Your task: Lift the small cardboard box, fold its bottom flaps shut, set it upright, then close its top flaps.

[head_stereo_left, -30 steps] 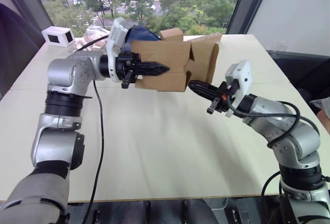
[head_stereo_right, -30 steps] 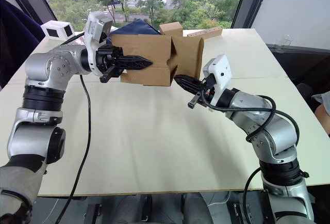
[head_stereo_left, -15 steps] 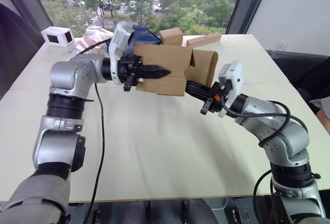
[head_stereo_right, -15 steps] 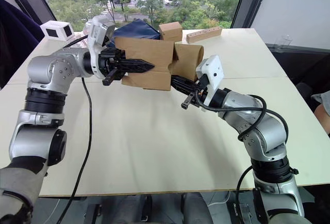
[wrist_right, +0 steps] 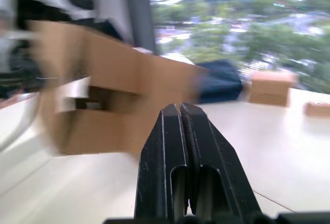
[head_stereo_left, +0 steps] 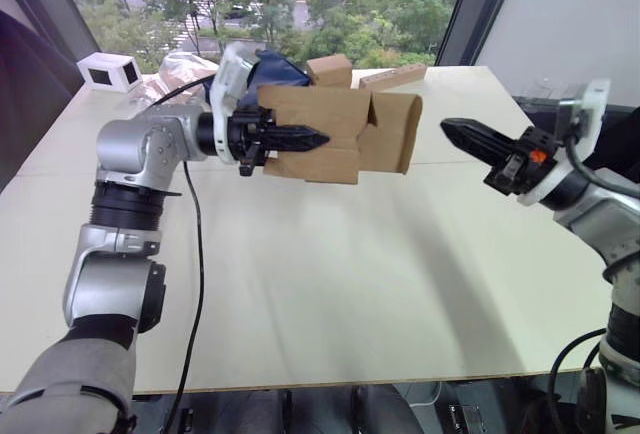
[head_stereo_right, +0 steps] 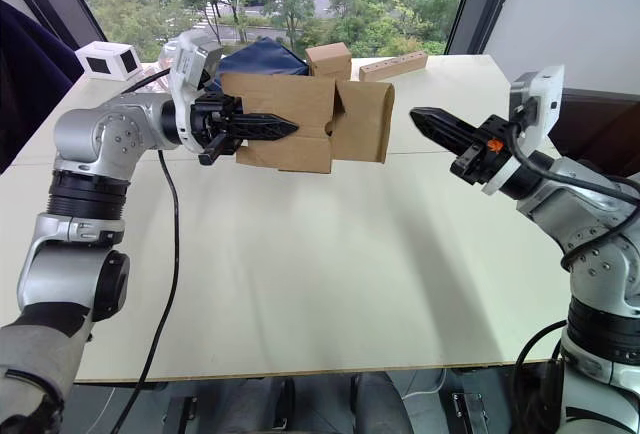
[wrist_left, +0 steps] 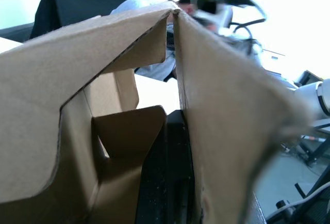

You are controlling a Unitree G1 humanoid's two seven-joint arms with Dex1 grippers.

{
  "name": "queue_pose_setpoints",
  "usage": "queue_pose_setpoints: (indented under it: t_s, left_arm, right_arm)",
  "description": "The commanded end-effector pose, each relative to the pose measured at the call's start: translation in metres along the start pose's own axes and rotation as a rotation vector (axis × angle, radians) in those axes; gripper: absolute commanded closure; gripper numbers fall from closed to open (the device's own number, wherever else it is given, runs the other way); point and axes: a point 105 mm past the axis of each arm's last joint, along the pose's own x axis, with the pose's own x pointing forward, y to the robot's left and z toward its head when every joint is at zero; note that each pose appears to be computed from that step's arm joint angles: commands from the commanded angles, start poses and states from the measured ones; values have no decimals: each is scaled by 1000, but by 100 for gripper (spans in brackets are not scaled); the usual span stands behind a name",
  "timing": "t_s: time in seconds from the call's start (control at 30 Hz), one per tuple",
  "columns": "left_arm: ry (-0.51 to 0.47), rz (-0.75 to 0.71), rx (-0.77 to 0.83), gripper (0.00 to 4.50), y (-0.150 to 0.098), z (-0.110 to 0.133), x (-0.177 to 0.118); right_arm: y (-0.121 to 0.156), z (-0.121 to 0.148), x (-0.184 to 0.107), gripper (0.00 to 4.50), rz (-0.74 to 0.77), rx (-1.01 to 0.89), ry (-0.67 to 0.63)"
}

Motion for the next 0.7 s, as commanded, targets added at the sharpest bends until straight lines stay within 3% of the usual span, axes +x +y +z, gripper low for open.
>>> queue_pose_setpoints:
  t_s: [0.03, 0.2, 0.27, 0.43, 0.7]
  left_arm:
    - [-14, -31, 67, 450, -9, 16, 3]
    - [-14, -12, 63, 450, -9, 14, 1]
    - [-16, 8, 58, 450, -8, 13, -3]
    - [-17, 25, 51, 450, -6, 10, -7]
    - [-33, 19, 61, 450, -7, 12, -6]
  right_arm:
    - [-13, -10, 20, 446, -67, -94, 25]
    - [26, -3, 45, 446, 103, -27, -70]
    - [53, 1, 44, 446, 209, 33, -112]
    - [85, 3, 35, 446, 350, 170, -145]
    - [88, 5, 33, 446, 366, 277, -191]
